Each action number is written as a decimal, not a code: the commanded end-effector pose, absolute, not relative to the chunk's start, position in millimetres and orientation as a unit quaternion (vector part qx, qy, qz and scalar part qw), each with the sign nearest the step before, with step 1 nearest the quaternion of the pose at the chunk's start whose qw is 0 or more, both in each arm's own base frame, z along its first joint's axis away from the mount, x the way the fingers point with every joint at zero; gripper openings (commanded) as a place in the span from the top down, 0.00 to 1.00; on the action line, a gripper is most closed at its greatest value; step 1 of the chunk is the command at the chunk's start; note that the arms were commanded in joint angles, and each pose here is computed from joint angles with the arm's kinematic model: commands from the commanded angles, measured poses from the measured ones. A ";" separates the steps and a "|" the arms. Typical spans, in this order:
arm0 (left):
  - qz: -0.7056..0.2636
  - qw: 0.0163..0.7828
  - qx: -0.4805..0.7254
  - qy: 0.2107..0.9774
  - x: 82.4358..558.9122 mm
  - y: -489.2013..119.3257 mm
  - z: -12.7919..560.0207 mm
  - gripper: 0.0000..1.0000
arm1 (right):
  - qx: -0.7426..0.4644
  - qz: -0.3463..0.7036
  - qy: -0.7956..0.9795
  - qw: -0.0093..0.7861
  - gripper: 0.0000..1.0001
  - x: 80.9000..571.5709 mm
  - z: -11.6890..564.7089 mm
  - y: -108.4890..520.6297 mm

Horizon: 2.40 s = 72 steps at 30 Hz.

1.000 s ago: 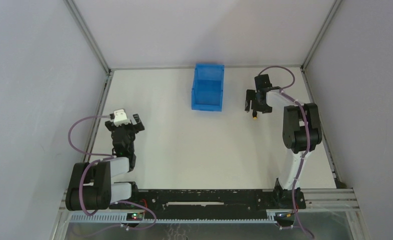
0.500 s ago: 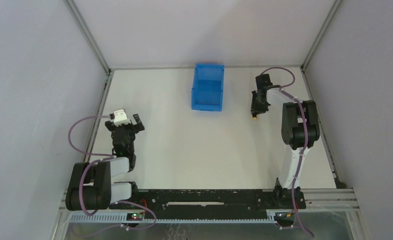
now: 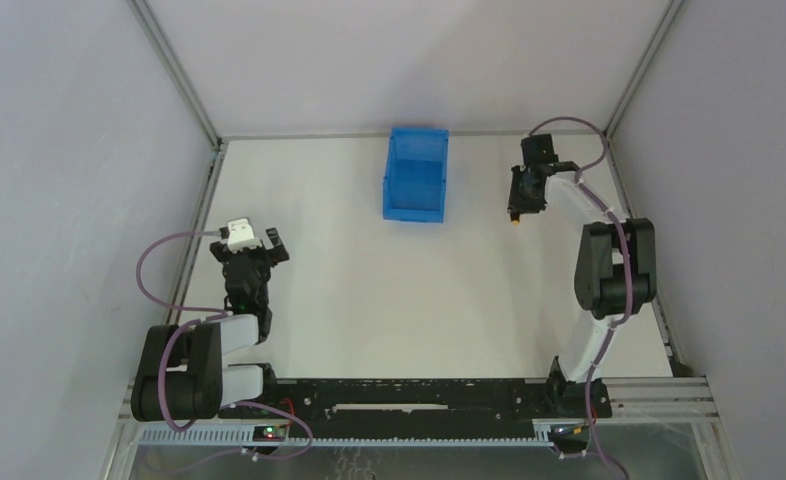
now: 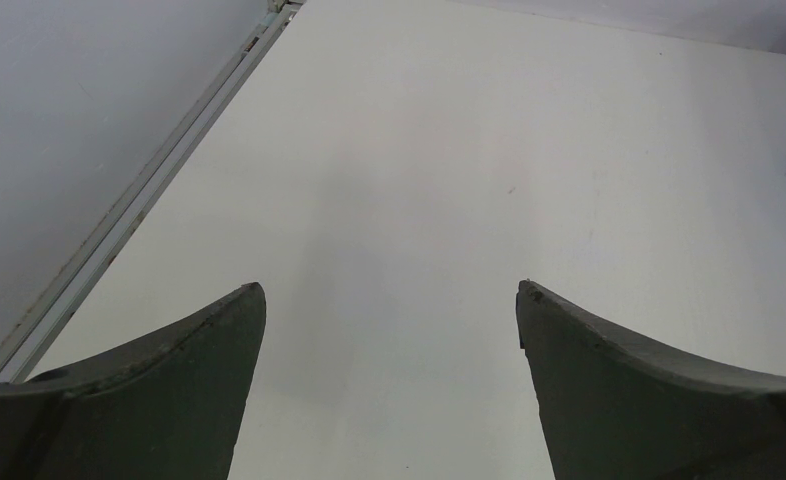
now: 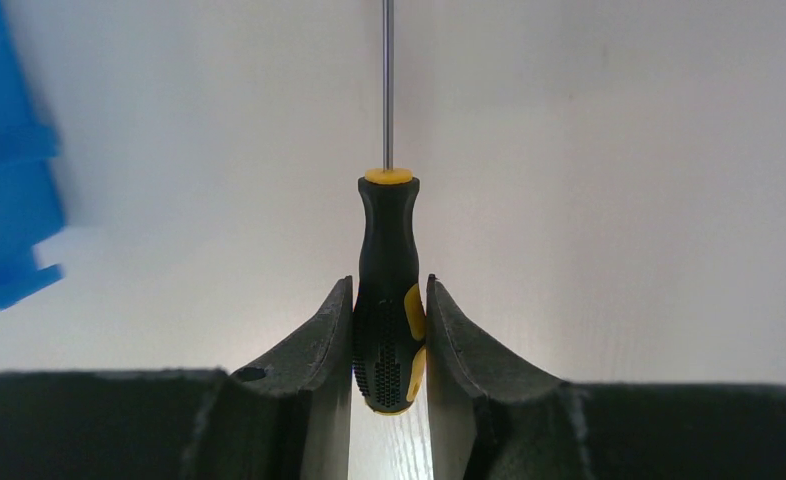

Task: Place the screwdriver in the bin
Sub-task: Pick up the screwdriver from the center of the board, then place the screwdriver in the bin.

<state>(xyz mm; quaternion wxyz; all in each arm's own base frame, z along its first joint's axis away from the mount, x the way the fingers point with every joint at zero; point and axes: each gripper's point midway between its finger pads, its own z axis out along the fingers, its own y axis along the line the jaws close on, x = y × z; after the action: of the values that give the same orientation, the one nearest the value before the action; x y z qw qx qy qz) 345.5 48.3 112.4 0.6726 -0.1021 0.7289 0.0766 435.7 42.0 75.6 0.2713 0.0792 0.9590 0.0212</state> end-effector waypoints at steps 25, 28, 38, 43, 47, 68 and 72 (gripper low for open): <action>0.087 0.696 -0.103 0.705 353.2 53.1 134.6 0.00 | 0.087 0.045 0.884 0.458 0.85 407.9 327.7 38.8; 0.087 0.696 -0.103 0.705 353.2 53.1 134.7 0.00 | 0.088 0.046 0.884 0.457 0.85 406.8 330.1 42.7; 0.087 0.696 -0.103 0.705 353.2 53.3 134.9 0.00 | 0.078 0.069 0.885 0.453 0.85 413.4 322.6 94.5; 0.087 0.696 -0.103 0.705 353.2 53.5 135.0 0.00 | 0.060 0.094 0.886 0.450 0.87 419.4 319.1 139.6; 0.087 0.696 -0.103 0.705 353.2 53.2 134.6 0.00 | 0.045 0.105 0.887 0.447 0.87 427.1 312.1 173.7; 0.087 0.696 -0.103 0.705 353.3 53.1 134.7 0.00 | 0.011 0.138 0.884 0.447 0.88 462.4 292.4 267.6; 0.087 0.696 -0.103 0.705 353.1 53.1 134.8 0.00 | 0.008 0.132 0.887 0.442 0.88 472.0 274.9 273.1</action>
<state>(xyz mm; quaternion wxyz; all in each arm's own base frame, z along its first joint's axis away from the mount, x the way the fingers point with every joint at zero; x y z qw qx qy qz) 345.4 48.3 112.3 0.6724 -0.1021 0.7291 0.0766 455.3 262.8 268.4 0.4162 -0.0027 0.9009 0.1230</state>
